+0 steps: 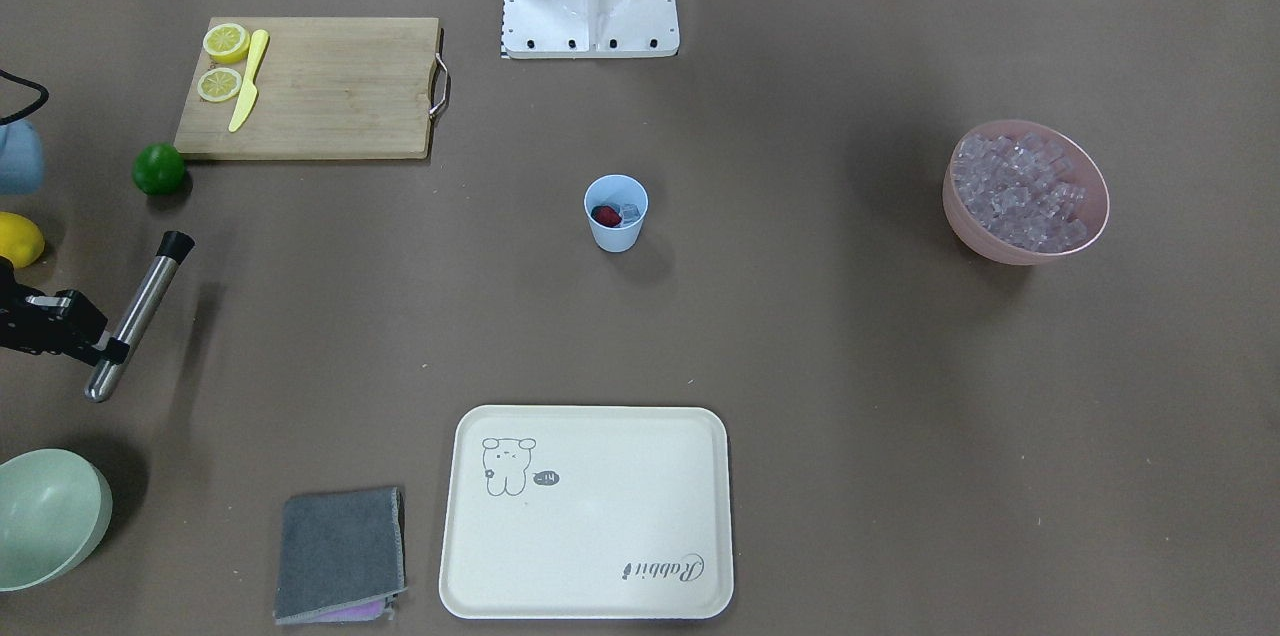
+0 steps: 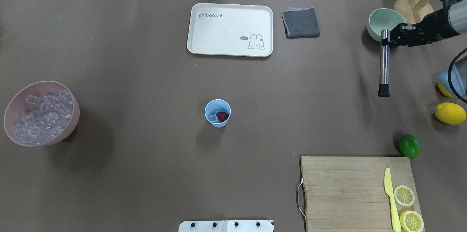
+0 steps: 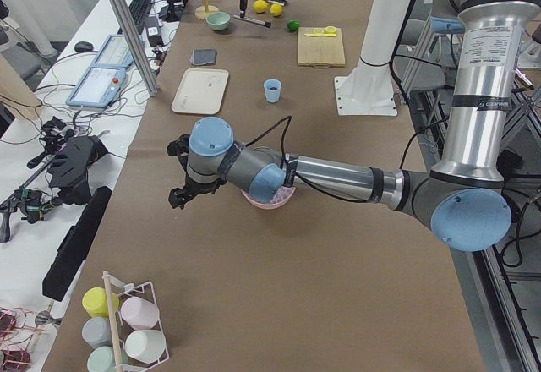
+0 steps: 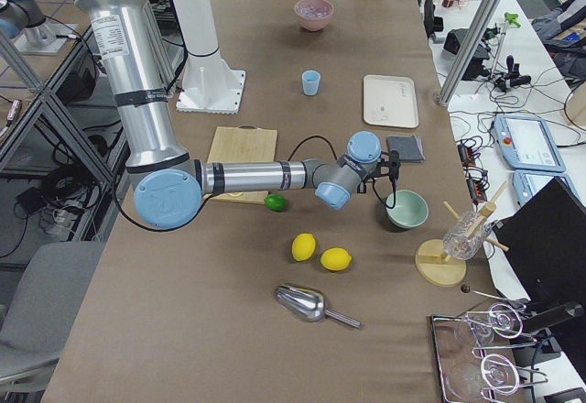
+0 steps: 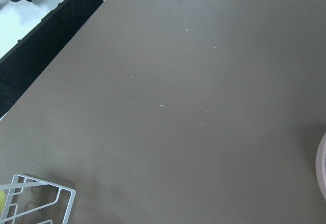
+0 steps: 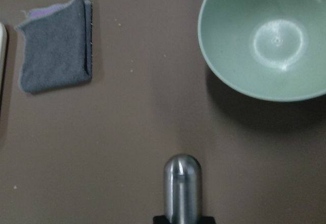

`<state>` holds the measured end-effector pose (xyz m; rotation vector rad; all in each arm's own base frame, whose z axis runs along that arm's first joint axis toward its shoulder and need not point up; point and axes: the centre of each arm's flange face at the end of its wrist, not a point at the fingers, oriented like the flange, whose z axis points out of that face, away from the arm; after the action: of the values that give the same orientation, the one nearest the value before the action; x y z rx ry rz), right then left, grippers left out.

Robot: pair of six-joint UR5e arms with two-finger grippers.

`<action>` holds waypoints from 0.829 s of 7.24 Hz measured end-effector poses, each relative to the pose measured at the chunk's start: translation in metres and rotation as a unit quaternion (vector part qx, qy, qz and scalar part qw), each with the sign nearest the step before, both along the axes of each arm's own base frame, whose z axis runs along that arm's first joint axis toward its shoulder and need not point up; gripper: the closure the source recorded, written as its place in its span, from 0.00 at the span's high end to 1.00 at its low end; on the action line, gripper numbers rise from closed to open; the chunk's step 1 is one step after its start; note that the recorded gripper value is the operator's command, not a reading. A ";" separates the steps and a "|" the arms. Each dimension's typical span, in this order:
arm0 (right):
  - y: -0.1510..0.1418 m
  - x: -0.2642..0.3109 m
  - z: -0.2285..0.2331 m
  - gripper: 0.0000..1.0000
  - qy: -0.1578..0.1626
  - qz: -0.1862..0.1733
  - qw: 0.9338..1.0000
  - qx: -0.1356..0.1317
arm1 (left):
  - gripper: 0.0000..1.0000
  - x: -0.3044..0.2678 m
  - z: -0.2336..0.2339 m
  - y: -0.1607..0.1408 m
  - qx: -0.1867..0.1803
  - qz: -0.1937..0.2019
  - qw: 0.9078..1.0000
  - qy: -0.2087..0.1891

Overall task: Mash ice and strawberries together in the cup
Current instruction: 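Carry the muddler with the right gripper beside the green bowl and lower it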

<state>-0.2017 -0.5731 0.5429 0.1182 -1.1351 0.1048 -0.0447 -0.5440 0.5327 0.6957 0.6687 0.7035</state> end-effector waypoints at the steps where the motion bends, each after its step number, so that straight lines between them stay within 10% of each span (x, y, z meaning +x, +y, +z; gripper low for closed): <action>1: 0.006 -0.017 0.010 0.00 0.006 -0.015 1.000 -0.007 | 0.97 -0.006 -0.002 0.001 0.003 -0.005 1.000 0.000; 4: 0.013 -0.038 0.039 0.00 0.033 -0.056 0.998 -0.003 | 0.97 -0.017 -0.007 0.002 0.008 -0.015 1.000 -0.001; 5: 0.012 -0.041 0.043 0.81 0.043 -0.066 0.997 -0.003 | 0.97 -0.017 -0.007 0.002 0.008 -0.016 1.000 -0.001; 6: 0.012 -0.043 0.044 1.00 0.048 -0.072 0.996 -0.001 | 0.97 -0.018 -0.007 0.002 0.008 -0.016 1.000 -0.001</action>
<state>-0.2448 -0.5606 0.5870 0.0396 -1.0448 -0.0283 -0.0623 -0.5416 0.5254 0.7185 0.6487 0.6802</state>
